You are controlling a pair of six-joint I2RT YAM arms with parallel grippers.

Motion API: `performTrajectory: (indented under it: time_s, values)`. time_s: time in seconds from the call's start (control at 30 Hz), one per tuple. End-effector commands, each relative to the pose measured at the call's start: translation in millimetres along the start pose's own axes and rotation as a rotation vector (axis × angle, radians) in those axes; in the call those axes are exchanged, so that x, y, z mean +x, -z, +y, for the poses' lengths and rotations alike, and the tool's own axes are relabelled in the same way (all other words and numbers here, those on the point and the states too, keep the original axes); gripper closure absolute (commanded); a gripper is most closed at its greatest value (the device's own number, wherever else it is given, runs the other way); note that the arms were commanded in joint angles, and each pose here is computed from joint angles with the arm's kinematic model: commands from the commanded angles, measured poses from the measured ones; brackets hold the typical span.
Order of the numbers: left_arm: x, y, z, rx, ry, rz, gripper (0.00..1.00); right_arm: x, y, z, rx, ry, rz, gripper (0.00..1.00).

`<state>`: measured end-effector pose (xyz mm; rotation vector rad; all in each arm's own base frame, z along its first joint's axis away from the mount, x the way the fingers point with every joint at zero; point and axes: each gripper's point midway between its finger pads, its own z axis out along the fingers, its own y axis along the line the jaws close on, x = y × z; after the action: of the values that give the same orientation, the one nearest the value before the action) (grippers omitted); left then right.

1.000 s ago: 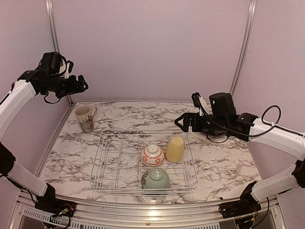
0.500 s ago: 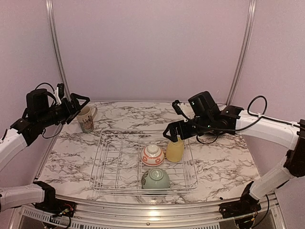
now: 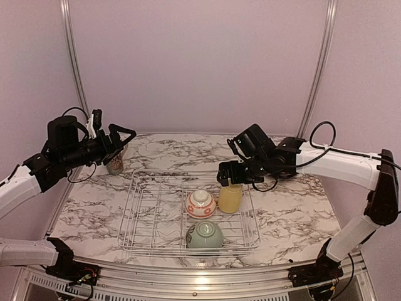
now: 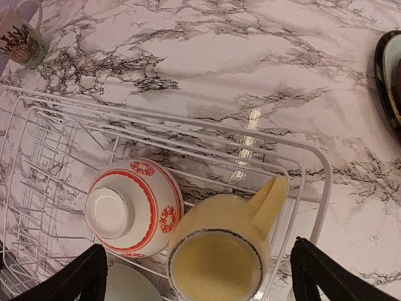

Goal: Unload the mixed dishes from the dish rack
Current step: Grab the plate from the dish rack.

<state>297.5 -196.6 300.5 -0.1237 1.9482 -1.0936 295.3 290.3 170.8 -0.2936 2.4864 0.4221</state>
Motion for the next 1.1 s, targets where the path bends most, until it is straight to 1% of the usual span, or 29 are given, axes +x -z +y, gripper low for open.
performTrajectory:
  time_s: [0.0, 0.1, 0.27, 0.43, 0.57, 0.77, 0.97, 1.07]
  values:
    - [-6, -6, -6, -0.083, -0.083, -0.011, 0.01, 10, -7, -15, 0.091, -0.028, 0.023, 0.02]
    - [-1, -11, -2, -0.150, -0.126, 0.004, 0.01, 17, -13, -10, 0.081, -0.023, 0.036, 0.02]
    - [7, -19, 2, -0.207, -0.170, 0.027, 0.01, 25, -22, -6, 0.092, -0.016, 0.051, 0.03]
    - [15, -24, 4, -0.245, -0.205, 0.051, 0.01, 30, -24, -15, 0.170, 0.022, 0.042, 0.03]
    - [14, -24, 7, -0.273, -0.220, 0.042, 0.01, 40, -31, -22, 0.217, 0.037, 0.067, 0.04]
    - [11, -24, 2, -0.273, -0.234, 0.044, 0.01, 43, -39, -23, 0.223, 0.026, 0.061, 0.05]
    - [14, -25, 3, -0.276, -0.235, 0.052, 0.01, 44, -44, -24, 0.220, 0.038, 0.053, 0.11]
    - [16, -25, 4, -0.279, -0.236, 0.059, 0.01, 46, -46, -25, 0.226, 0.049, 0.060, 0.16]
